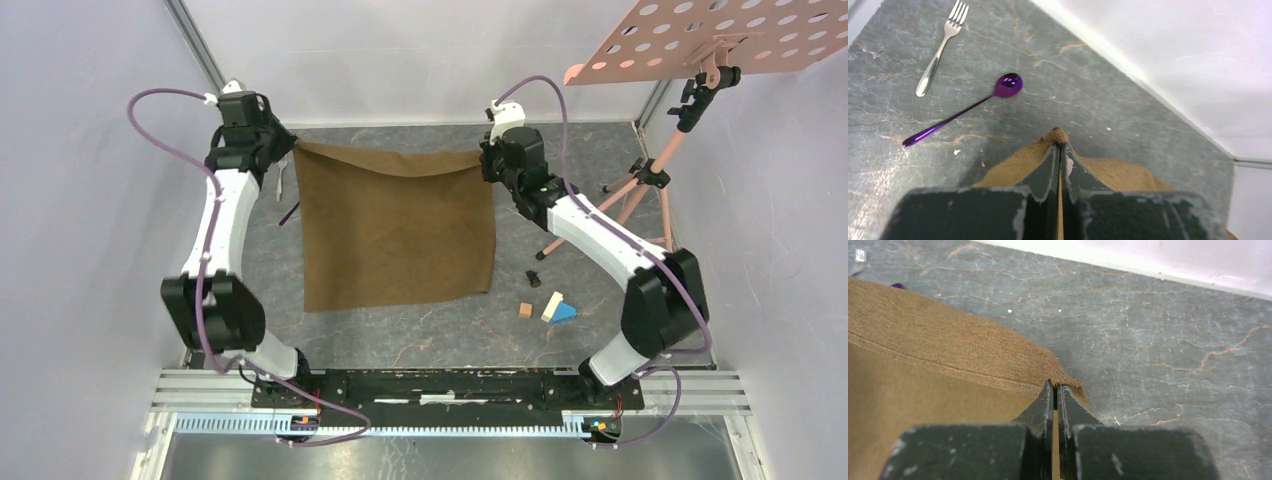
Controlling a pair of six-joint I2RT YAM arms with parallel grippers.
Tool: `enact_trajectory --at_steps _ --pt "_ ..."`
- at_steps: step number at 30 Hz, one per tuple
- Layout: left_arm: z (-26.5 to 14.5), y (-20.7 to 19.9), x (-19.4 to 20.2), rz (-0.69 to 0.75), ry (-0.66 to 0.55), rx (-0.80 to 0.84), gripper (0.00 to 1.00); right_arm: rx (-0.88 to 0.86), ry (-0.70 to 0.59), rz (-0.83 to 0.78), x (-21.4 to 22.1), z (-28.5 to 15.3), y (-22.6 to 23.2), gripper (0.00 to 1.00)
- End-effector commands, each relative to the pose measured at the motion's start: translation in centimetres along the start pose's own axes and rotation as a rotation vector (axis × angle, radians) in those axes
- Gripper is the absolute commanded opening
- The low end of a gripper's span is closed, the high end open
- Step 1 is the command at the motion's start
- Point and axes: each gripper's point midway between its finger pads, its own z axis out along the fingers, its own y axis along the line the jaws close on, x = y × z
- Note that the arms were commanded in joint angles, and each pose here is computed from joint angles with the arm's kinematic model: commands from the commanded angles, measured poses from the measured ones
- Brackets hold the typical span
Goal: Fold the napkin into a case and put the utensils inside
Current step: Fold and flatten the napkin at the center of the board.
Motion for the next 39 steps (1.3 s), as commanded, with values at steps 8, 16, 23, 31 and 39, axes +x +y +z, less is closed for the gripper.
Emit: enact_trajectory --at_steps 8,16,23,31,39 --pt "-30.3 -4.7 -8.0 -0.040 -0.560 0.374 0.02 -0.506 -0.500 0.031 -13.9 -23.9 6.9 0.00" --pt "-45.8 -4.2 -8.7 -0.059 -0.894 0.577 0.02 -0.816 -0.802 0.019 -16.8 -37.2 8.1 0.00" --pt "-44.4 -3.1 -10.4 -0.045 -0.937 0.462 0.02 -0.664 -0.784 0.117 -17.4 -35.6 5.9 0.00" --pt "-25.4 -4.6 -11.5 0.005 -0.674 0.286 0.02 -0.010 -0.536 0.271 -14.7 -24.0 -2.3 0.00" --pt "-2.5 -5.4 -5.3 0.010 -0.251 0.244 0.02 0.351 -0.323 0.136 -5.9 -12.3 -6.2 0.00"
